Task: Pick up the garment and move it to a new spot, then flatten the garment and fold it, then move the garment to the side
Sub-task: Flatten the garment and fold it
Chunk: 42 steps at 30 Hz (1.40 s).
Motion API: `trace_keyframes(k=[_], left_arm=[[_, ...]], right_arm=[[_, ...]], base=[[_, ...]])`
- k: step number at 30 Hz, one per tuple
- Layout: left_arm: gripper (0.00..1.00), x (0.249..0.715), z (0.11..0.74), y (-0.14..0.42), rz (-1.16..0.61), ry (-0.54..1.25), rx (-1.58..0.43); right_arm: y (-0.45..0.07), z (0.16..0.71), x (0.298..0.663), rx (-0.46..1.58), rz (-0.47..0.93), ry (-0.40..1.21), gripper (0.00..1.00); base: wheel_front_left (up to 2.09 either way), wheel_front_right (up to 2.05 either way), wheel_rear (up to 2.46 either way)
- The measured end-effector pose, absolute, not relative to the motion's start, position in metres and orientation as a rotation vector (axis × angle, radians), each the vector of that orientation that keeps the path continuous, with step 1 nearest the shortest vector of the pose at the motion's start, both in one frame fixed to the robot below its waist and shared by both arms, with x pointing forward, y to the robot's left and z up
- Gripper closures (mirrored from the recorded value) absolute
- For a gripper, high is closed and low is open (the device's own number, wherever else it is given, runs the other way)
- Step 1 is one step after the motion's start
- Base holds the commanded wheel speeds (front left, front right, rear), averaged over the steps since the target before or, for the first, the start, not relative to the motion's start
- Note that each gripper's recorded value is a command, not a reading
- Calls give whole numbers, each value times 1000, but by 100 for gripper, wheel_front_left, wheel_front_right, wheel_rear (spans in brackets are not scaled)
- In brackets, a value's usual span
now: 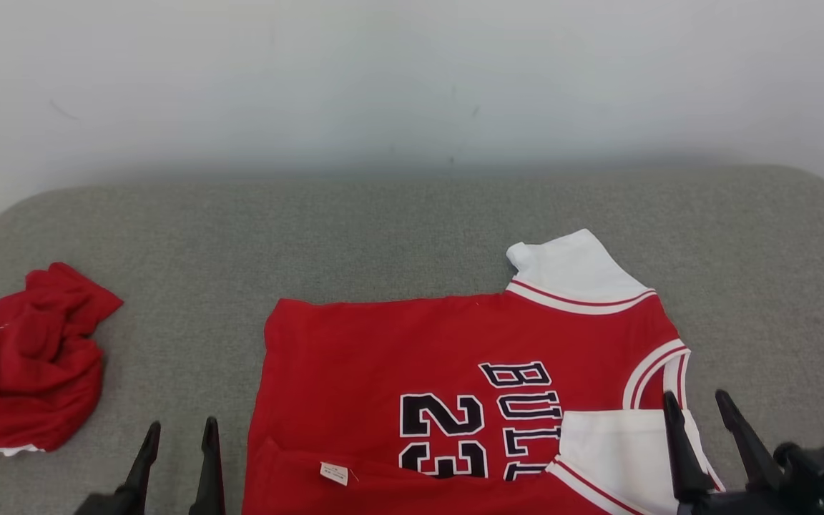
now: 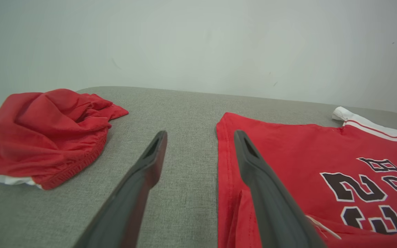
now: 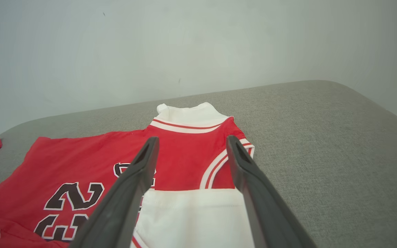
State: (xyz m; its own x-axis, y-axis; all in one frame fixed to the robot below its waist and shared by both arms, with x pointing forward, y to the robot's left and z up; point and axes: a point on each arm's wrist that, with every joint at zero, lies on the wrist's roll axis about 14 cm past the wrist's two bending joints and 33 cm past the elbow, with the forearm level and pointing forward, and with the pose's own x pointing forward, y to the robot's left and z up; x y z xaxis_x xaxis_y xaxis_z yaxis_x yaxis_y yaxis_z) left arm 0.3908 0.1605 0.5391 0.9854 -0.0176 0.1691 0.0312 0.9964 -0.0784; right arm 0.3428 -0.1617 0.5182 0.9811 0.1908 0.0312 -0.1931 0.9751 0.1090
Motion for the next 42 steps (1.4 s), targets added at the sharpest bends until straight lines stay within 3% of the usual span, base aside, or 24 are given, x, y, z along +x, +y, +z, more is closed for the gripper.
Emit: trace_keyframes(k=[15,23,30,42], left_arm=[[0,507,542,121,-233,9,-216],[0,552,509,108,-271,173,-275],[0,561,477,81,-323,268,-264],[0,551,455,83,-314,354,-237]], right_arm=[[-159,551,436,63,241,-107,0],[-164,542,472,47,243,-99,0],[-177,521,477,50,207,-55,0],[-180,517,480,58,199,-48,0]], base=[[0,0,0],[0,0,0],[0,0,0],[0,0,0]])
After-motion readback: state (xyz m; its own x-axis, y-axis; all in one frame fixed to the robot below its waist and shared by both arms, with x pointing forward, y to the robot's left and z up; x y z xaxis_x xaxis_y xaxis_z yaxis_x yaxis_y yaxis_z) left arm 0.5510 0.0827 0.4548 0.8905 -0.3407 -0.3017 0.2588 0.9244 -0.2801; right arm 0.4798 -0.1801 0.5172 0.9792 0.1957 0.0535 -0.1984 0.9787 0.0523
